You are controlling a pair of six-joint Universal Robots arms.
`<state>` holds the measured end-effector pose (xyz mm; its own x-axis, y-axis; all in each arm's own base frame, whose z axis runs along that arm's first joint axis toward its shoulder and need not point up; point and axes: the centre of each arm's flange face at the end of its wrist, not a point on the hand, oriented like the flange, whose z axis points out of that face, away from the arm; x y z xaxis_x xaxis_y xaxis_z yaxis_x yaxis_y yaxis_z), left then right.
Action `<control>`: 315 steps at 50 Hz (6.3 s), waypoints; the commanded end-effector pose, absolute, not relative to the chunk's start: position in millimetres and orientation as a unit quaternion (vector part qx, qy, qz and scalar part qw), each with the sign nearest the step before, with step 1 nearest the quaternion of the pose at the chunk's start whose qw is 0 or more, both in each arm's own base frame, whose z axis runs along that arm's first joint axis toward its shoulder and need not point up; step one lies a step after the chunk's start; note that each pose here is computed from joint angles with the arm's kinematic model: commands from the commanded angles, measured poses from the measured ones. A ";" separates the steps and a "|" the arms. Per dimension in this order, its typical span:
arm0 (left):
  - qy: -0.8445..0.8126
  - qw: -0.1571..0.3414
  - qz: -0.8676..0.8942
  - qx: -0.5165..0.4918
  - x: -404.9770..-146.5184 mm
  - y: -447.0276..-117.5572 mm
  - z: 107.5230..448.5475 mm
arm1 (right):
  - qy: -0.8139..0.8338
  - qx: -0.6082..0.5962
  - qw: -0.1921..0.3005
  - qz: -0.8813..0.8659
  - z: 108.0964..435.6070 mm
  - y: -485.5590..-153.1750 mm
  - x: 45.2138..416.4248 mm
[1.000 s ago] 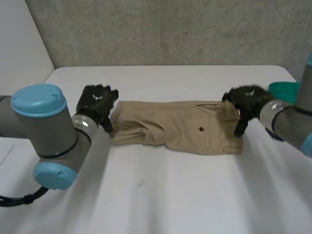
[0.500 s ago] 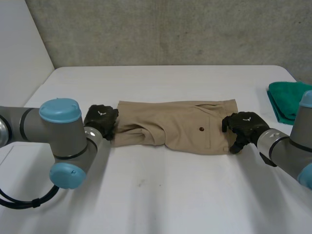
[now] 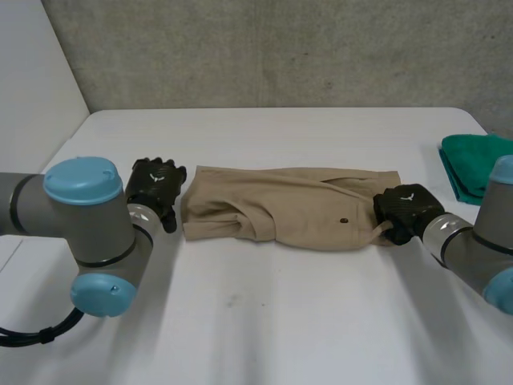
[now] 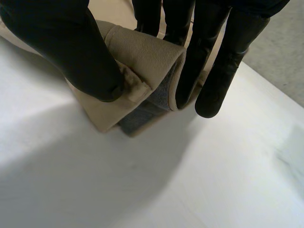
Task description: Fold the laundry.
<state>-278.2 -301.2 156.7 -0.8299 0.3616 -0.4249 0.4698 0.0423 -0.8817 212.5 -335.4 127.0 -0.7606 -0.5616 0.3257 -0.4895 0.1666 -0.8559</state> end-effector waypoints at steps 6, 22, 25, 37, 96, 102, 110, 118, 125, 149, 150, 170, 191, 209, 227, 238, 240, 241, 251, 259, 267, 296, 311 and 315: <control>0.705 0.039 -0.653 0.276 -267.9 -280.3 191.9 | 0.743 -0.405 -0.078 -0.527 156.7 -347.5 167.6; 0.703 0.037 -0.657 0.270 -262.1 -269.9 200.1 | 0.589 -0.510 -0.176 -0.602 236.2 -351.1 242.8; 0.700 0.038 -0.661 0.268 -262.5 -270.1 203.8 | 0.545 -0.544 -0.132 -0.624 239.7 -332.3 281.0; 0.696 0.013 -0.676 0.244 -266.5 -270.8 215.6 | 0.420 -0.704 0.112 -0.562 163.6 -219.0 381.2; 0.819 -0.092 -0.497 0.271 -373.8 -247.4 139.9 | 0.769 -0.427 0.174 -0.443 135.3 -323.3 324.9; 0.816 -0.081 -0.497 0.283 -372.3 -249.0 138.8 | 0.762 -0.426 0.145 -0.465 125.4 -328.8 319.1; 0.805 -0.045 -0.504 0.309 -369.9 -249.4 137.9 | 0.744 -0.421 0.142 -0.499 128.4 -328.2 314.5; 0.800 -0.045 -0.512 0.311 -370.7 -249.6 142.2 | 0.726 -0.410 0.134 -0.535 145.9 -335.0 306.6; 0.802 -0.043 -0.509 0.308 -369.6 -250.6 139.9 | 0.731 -0.413 0.130 -0.528 140.2 -334.8 304.3; 0.700 -0.139 -0.647 0.270 -340.5 -225.2 281.0 | 0.735 -0.226 0.110 -0.630 246.7 -341.4 240.6; 0.696 -0.149 -0.645 0.278 -340.9 -221.8 282.6 | 0.737 -0.227 0.111 -0.627 245.6 -338.2 239.5; 0.665 -0.223 -0.641 0.313 -334.7 -207.4 308.1 | 0.709 -0.410 0.112 -0.563 164.8 -256.9 253.5; 0.667 -0.225 -0.639 0.311 -335.8 -208.2 306.7 | 0.665 -0.455 0.120 -0.580 112.5 -258.1 289.9; 0.668 -0.225 -0.638 0.308 -335.2 -210.3 305.7 | 0.635 -0.473 0.108 -0.601 104.3 -275.1 306.2; 0.670 -0.226 -0.638 0.305 -334.8 -211.6 305.2 | 0.618 -0.465 0.100 -0.627 114.5 -292.9 321.0; 0.671 -0.228 -0.637 0.303 -334.8 -211.5 304.8 | 0.607 -0.464 0.099 -0.638 119.4 -302.8 325.2; 0.673 -0.229 -0.636 0.301 -334.7 -211.4 304.3 | 0.606 -0.466 0.098 -0.637 119.6 -303.6 324.5; 0.673 -0.230 -0.635 0.301 -334.7 -211.4 304.3 | 0.606 -0.466 0.098 -0.637 119.5 -304.2 323.1; 0.675 -0.231 -0.633 0.301 -334.8 -210.6 303.0 | 0.614 -0.462 0.062 -0.638 133.3 -336.8 274.0; 0.671 -0.234 -0.636 0.301 -336.4 -209.2 305.7 | 0.621 -0.471 -0.009 -0.627 141.3 -377.5 205.8; 0.675 -0.233 -0.631 0.303 -337.9 -210.2 301.1 | 0.599 -0.477 -0.060 -0.640 147.4 -414.4 168.3; 0.688 -0.218 -0.626 0.295 -338.4 -215.6 290.8 | 0.595 -0.267 -0.084 -0.753 203.1 -541.1 36.1; 0.695 -0.217 -0.618 0.297 -340.4 -217.2 282.6 | 0.662 -0.266 -0.032 -0.700 145.0 -526.7 -11.9; 0.694 -0.217 -0.618 0.298 -340.8 -216.8 283.0 | 0.664 -0.273 -0.040 -0.695 140.2 -523.9 -15.3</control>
